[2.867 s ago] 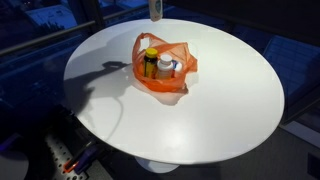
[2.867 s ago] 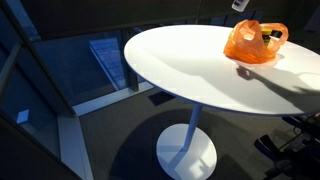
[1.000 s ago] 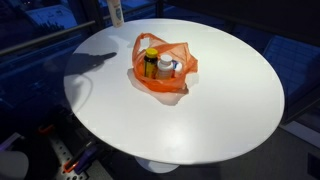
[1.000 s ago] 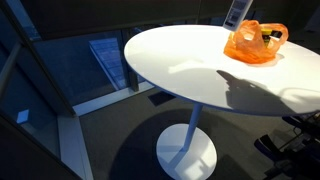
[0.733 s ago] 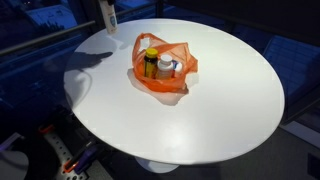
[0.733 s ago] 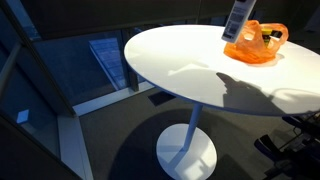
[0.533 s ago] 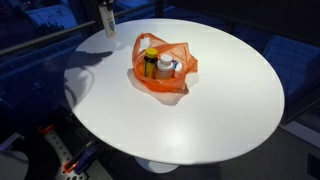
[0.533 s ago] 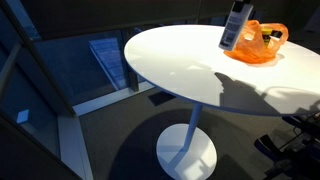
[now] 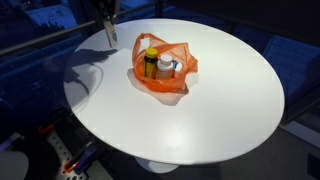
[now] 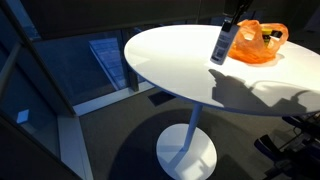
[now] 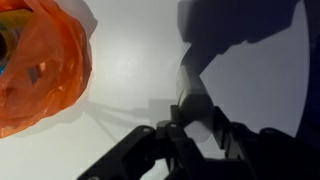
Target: Remove the roll on stick from the plastic bag and put it on the table
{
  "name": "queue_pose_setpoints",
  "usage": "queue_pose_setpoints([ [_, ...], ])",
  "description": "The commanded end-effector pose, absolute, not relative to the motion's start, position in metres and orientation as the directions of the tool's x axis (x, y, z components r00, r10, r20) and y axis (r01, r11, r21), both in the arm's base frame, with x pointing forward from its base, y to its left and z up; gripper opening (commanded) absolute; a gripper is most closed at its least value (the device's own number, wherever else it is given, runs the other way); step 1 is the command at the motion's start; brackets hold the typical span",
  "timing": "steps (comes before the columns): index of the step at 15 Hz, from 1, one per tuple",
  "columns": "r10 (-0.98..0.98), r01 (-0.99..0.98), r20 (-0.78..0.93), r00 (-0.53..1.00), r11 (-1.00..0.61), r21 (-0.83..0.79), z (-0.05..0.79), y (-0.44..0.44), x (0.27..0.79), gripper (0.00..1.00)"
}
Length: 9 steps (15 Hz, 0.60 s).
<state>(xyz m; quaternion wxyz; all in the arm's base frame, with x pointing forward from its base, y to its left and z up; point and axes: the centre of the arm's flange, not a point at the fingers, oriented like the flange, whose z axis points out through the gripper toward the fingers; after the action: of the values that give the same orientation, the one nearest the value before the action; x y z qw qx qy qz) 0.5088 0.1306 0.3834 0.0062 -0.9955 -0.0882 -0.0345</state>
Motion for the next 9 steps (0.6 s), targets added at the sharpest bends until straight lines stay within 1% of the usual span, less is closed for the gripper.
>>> queue_pose_setpoints([
  [1, 0.186, 0.185, 0.09, 0.978, -0.982, 0.022, 0.373, 0.131, 0.51, 0.13],
  [5, 0.2, 0.197, 0.088, 0.976, -0.979, 0.047, 0.363, 0.131, 0.511, 0.14],
  [6, 0.203, 0.199, 0.085, 0.976, -0.979, 0.05, 0.362, 0.13, 0.512, 0.15],
  [7, 0.205, 0.201, 0.081, 0.975, -0.978, 0.054, 0.361, 0.13, 0.512, 0.19],
  [8, 0.206, 0.203, 0.077, 0.975, -0.978, 0.055, 0.359, 0.13, 0.512, 0.27],
  [9, 0.206, 0.203, 0.072, 0.976, -0.978, 0.053, 0.359, 0.13, 0.512, 0.59],
])
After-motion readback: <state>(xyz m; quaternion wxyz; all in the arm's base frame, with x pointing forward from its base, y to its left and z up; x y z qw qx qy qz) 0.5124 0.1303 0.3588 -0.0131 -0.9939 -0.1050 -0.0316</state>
